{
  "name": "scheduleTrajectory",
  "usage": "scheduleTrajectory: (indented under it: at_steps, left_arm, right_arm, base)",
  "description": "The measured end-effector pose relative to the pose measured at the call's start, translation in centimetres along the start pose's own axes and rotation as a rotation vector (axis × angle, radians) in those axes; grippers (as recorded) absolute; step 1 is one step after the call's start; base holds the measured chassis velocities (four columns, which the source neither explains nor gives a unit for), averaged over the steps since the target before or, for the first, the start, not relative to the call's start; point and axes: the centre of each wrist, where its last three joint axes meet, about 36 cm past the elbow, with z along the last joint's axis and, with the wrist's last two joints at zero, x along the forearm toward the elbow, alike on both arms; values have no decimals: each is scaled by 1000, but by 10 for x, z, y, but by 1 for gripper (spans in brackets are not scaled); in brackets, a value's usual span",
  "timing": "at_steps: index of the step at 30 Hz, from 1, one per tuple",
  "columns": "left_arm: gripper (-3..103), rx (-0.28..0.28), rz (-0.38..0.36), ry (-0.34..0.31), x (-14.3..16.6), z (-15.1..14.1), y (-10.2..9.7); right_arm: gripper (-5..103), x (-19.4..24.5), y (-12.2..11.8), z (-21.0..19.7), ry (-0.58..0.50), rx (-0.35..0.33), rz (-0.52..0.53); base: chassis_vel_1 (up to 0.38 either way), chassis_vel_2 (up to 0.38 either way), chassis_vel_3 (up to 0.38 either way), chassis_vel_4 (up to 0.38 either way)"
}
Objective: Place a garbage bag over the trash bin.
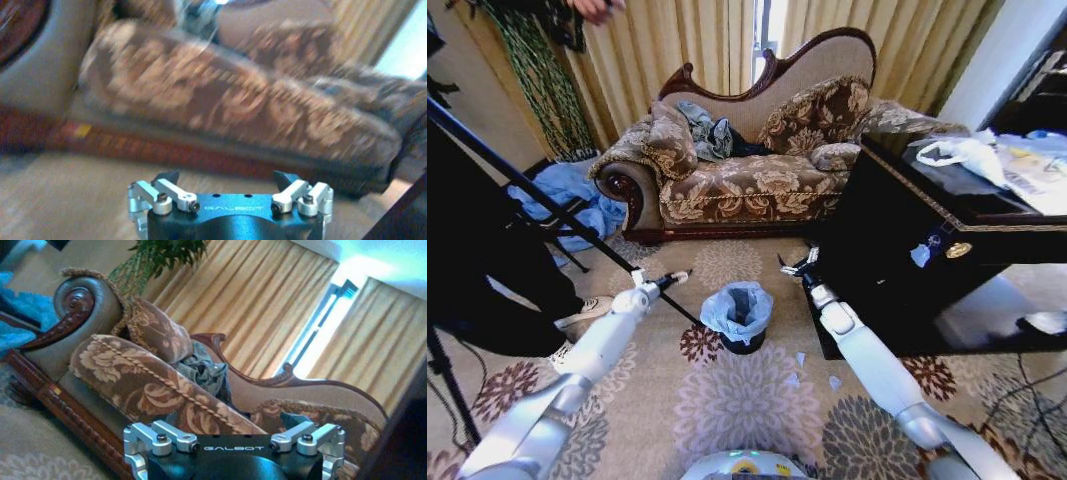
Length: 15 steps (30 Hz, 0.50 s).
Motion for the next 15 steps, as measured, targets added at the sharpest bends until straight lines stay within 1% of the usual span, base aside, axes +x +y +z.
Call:
scheduleTrajectory:
  at_steps: [1, 2, 3, 5, 6, 7, 8, 9, 10, 11, 12, 13, 15]
  left_arm:
    - [93, -37, 18, -34, -4, -2, -8]
    - [93, -37, 18, -34, -4, -2, -8]
    - [89, -93, 41, -58, -8, -3, -17]
    - [77, -210, 93, -76, -19, -1, -37]
    - [77, -241, 107, -77, -23, -1, -43]
    - [72, -317, 144, -80, -37, -2, -59]
    - [72, -317, 144, -80, -37, -2, -59]
    - [67, -363, 160, -85, -49, -1, -70]
    - [61, -389, 166, -83, -58, 0, -77]
    - [56, -434, 183, -63, -70, 2, -90]
    - [56, -434, 183, -63, -70, 2, -90]
    - [51, -474, 209, -18, -76, 2, -101]
    - [40, -524, 248, 56, -81, 4, -117]
  right_arm:
    - [100, 4, 1, 2, 2, -4, 3]
    - [100, 4, 1, 2, 2, -4, 3]
    - [100, 9, 3, 4, 7, -9, 4]
    - [100, 21, 5, 6, 15, -19, -1]
    - [100, 24, 5, 6, 17, -21, -2]
    - [100, 32, 2, 6, 21, -28, -1]
    - [100, 32, 2, 6, 21, -28, -1]
    - [100, 39, 1, 5, 27, -40, 3]
    - [100, 45, 0, 5, 36, -51, 8]
    - [100, 55, 1, 5, 50, -70, 13]
    - [100, 55, 1, 5, 50, -70, 13]
    - [100, 65, 0, 4, 61, -83, 19]
    - [100, 80, 0, 4, 82, -97, 28]
  base:
    - [0, 0, 0, 0]
    - [0, 0, 0, 0]
    - [0, 0, 0, 0]
    - [0, 0, 0, 0]
    - [0, 0, 0, 0]
    - [0, 0, 0, 0]
    - [0, 0, 0, 0]
    - [0, 0, 0, 0]
    - [0, 0, 0, 0]
    - [0, 0, 0, 0]
    - [0, 0, 0, 0]
    - [0, 0, 0, 0]
    - [0, 0, 0, 0]
